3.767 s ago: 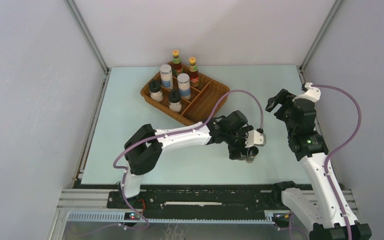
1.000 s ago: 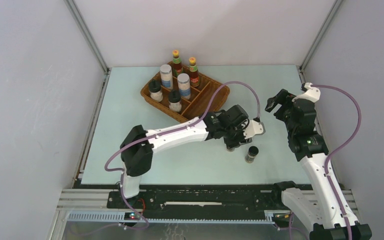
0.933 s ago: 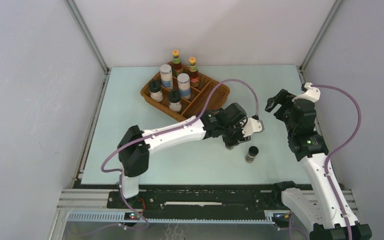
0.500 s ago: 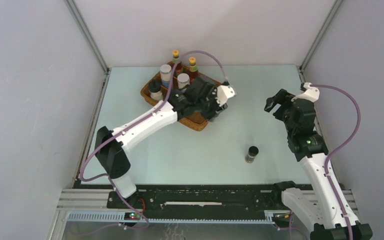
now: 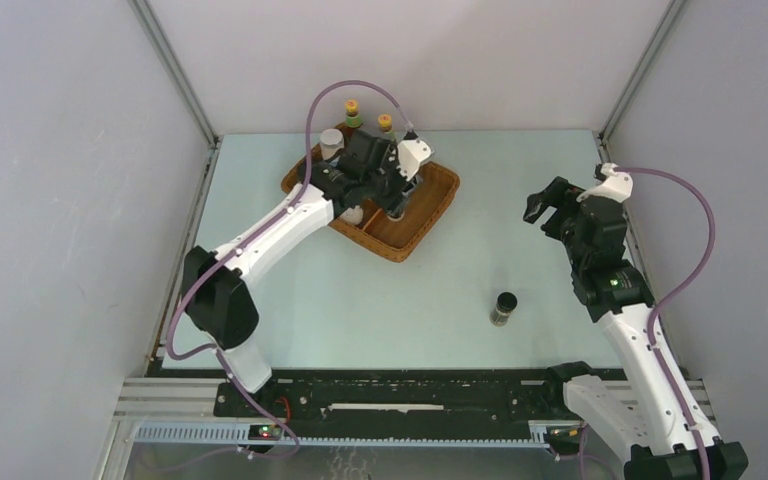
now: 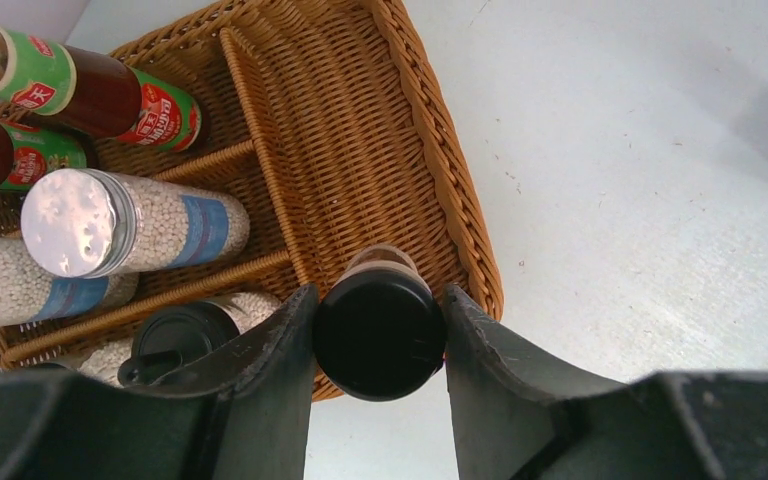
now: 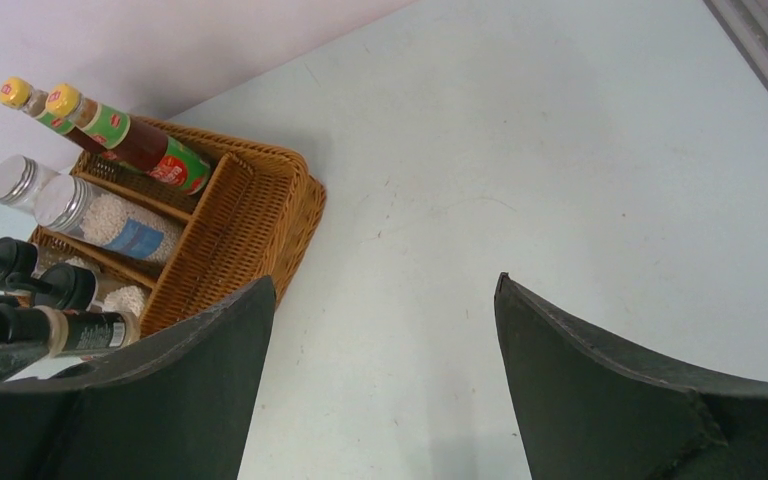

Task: Organize the condiment bottles
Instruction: Place the bottle in the storage box.

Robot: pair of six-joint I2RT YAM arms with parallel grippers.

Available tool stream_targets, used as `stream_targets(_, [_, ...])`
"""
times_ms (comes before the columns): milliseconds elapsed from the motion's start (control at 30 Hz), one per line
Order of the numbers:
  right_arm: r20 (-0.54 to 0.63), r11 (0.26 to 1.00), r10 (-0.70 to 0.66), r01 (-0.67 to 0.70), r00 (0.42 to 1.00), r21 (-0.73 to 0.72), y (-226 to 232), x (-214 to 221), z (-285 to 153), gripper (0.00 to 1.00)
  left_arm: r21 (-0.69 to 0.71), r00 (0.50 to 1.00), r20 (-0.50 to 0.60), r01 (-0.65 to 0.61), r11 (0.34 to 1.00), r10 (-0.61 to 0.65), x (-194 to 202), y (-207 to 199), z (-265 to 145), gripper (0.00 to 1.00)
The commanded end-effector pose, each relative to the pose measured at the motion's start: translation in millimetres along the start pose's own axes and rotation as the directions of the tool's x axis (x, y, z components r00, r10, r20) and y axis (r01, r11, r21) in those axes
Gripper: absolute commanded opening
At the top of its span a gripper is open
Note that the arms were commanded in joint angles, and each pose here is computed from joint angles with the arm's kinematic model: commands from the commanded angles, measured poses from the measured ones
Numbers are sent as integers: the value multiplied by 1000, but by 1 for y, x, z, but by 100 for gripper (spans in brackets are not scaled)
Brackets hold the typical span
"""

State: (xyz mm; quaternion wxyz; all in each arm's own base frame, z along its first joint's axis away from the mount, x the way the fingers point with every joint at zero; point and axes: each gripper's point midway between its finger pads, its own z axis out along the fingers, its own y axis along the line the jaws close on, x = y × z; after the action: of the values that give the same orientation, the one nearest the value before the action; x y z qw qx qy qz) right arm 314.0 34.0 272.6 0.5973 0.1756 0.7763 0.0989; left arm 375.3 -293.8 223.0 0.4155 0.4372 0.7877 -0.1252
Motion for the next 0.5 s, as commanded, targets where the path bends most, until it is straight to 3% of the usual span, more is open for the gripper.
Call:
stream_targets(0, [17,1000,2,-2,1000,-5,5,-2,2,88,24,998,38,43,999,-44,2,2,13,0])
stream_targets(467, [-12,1000,-29,29,1000,0,12,11,7,89,55,991,31,126,991,-127,26,14,46,0])
